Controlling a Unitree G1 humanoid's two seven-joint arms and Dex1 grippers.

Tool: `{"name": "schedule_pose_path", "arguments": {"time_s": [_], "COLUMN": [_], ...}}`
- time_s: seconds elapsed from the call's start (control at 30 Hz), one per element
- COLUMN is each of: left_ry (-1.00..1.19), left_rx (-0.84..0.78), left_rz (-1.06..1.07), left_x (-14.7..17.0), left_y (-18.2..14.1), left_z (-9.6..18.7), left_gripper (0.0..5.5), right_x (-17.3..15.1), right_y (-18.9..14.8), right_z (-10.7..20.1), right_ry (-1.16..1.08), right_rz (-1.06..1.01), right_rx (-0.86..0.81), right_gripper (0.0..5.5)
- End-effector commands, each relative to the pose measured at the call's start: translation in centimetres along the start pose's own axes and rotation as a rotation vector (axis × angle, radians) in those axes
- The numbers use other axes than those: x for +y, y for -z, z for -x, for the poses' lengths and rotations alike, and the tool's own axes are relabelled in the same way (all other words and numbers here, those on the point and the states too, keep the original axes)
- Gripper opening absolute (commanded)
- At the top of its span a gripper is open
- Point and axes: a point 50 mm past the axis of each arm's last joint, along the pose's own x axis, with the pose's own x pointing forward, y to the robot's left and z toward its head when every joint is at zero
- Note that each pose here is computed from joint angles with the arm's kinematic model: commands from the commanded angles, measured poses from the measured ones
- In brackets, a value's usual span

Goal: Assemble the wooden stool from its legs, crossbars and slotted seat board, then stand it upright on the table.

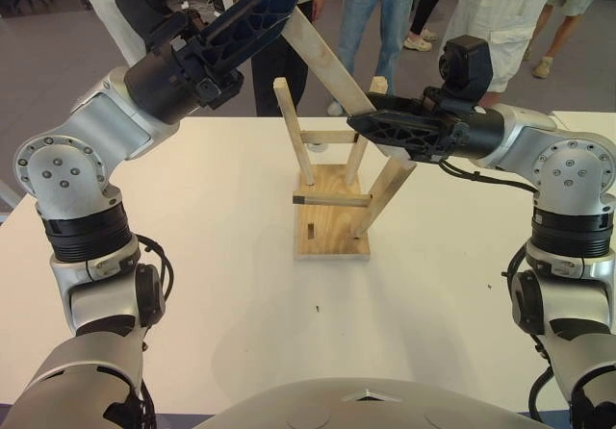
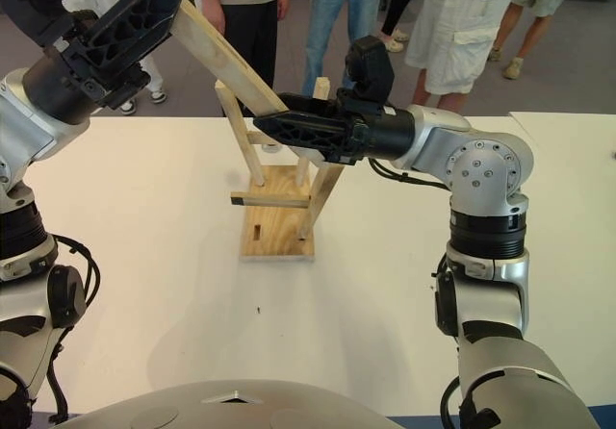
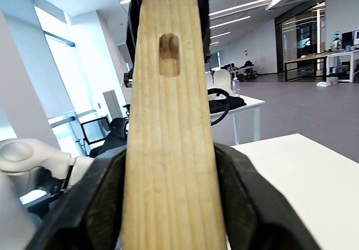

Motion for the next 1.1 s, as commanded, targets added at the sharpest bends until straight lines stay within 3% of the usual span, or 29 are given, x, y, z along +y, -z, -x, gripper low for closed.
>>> {"name": "schedule_pose_path", "arguments": {"time_s": [0.03,0.17,0.27,0.4,0.5,0.67,0.73,1.1], "left_ry": [-0.066,-0.236,-0.389,-0.292,-0.147,0.029,0.056,0.162], "left_rx": [-0.029,0.032,0.176,0.328,0.380,0.429,0.449,0.459], "left_rz": [-0.094,-0.281,-0.387,-0.330,-0.332,-0.345,-0.362,-0.350], "left_x": [0.5,1.8,3.2,3.6,4.5,5.5,5.9,6.2], "left_y": [-1.8,-3.6,-2.3,1.5,4.3,7.2,7.7,10.0], "left_z": [0.8,3.5,6.9,10.8,11.4,11.5,11.5,9.7], "left_gripper": [2.03,2.03,2.03,2.03,2.03,2.03,2.03,2.03], "right_x": [-1.7,-3.5,-4.2,-5.4,-7.8,-9.2,-9.5,-9.3], "right_y": [-2.7,-4.5,-2.9,4.2,10.7,18.6,20.3,23.3], "right_z": [0.7,4.1,7.3,11.1,13.8,12.7,11.6,9.7], "right_ry": [0.164,0.416,0.589,0.826,1.047,1.027,0.996,0.888], "right_rz": [0.120,0.197,0.207,0.183,0.119,0.035,0.012,-0.015], "right_rx": [-0.160,-0.348,-0.371,-0.099,0.150,0.334,0.361,0.435], "right_gripper": [3.08,3.46,3.46,3.46,3.46,3.46,3.46,3.46]}}
